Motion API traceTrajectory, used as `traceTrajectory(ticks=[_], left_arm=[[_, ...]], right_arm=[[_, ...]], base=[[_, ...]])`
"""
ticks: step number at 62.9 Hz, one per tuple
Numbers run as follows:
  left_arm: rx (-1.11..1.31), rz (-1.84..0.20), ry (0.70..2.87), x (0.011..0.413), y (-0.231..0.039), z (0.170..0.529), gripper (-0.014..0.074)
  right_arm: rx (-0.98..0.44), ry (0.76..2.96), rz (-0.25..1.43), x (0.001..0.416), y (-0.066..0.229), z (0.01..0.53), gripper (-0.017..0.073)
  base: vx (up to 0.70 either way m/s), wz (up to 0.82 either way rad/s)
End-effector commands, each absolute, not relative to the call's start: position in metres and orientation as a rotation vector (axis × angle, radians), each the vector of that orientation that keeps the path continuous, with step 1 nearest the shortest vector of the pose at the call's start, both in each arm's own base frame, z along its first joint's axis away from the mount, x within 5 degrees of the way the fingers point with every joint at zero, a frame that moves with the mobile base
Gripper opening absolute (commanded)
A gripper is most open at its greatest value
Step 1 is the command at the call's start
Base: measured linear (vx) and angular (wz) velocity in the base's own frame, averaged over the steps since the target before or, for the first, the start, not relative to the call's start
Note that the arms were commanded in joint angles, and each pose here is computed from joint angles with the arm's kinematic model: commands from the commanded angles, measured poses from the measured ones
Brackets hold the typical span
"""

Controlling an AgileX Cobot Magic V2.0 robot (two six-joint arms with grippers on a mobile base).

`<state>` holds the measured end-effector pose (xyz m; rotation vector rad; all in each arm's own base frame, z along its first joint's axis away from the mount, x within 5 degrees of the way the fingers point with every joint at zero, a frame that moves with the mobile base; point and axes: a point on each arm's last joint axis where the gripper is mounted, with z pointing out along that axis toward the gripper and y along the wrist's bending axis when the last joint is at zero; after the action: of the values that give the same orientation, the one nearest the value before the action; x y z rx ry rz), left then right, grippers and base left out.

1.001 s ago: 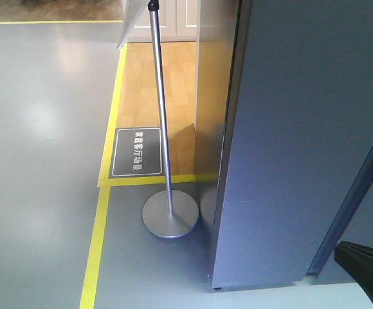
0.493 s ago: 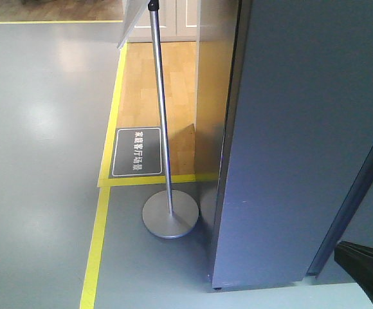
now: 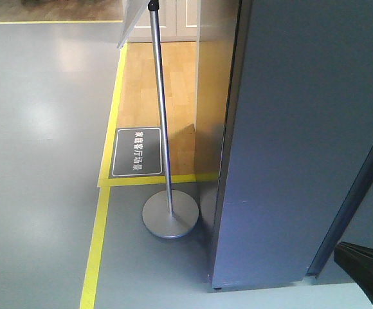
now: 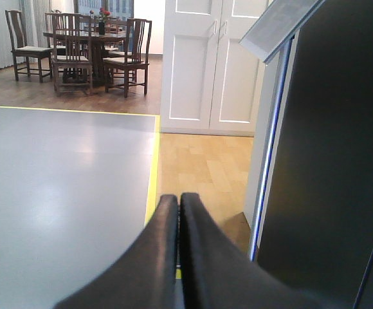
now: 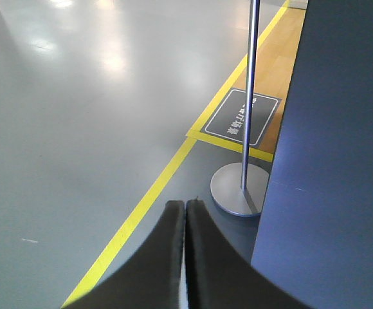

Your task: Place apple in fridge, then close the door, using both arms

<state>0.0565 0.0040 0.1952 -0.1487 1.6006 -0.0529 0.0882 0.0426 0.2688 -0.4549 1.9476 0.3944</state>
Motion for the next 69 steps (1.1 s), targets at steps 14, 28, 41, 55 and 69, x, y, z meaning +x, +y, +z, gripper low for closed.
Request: traceTrajectory(ticks=[14, 28, 41, 55, 69], left_arm=[[-0.136, -0.071, 1.531, 0.056, 0.003, 0.196, -0.0008], [-0.136, -0.071, 1.531, 0.056, 0.003, 0.196, -0.0008], [-0.136, -0.071, 1.531, 0.056, 0.003, 0.196, -0.0008], [-0.136, -0.071, 1.531, 0.056, 0.003, 0.196, -0.0008], [-0.136, -0.071, 1.532, 0.056, 0.003, 0.196, -0.0008]], right_arm=[[-0.355, 1.840, 0.264, 0.084, 0.032, 0.266, -0.0003], [-0.208, 1.775, 0.209, 0.069, 0.023, 0.239, -0.0003], [-0.041, 1.728, 0.187, 0.061, 0.013, 0.218, -0.0003], [0.119, 1.581, 0.157, 0.058, 0.002, 0.209, -0.0003], [0.077, 1.373, 0.110, 0.054, 0.001, 0.211, -0.0003]], base=[[0.00, 0.00], [0.00, 0.00], [0.00, 0.00], [0.00, 0.00], [0.00, 0.00]])
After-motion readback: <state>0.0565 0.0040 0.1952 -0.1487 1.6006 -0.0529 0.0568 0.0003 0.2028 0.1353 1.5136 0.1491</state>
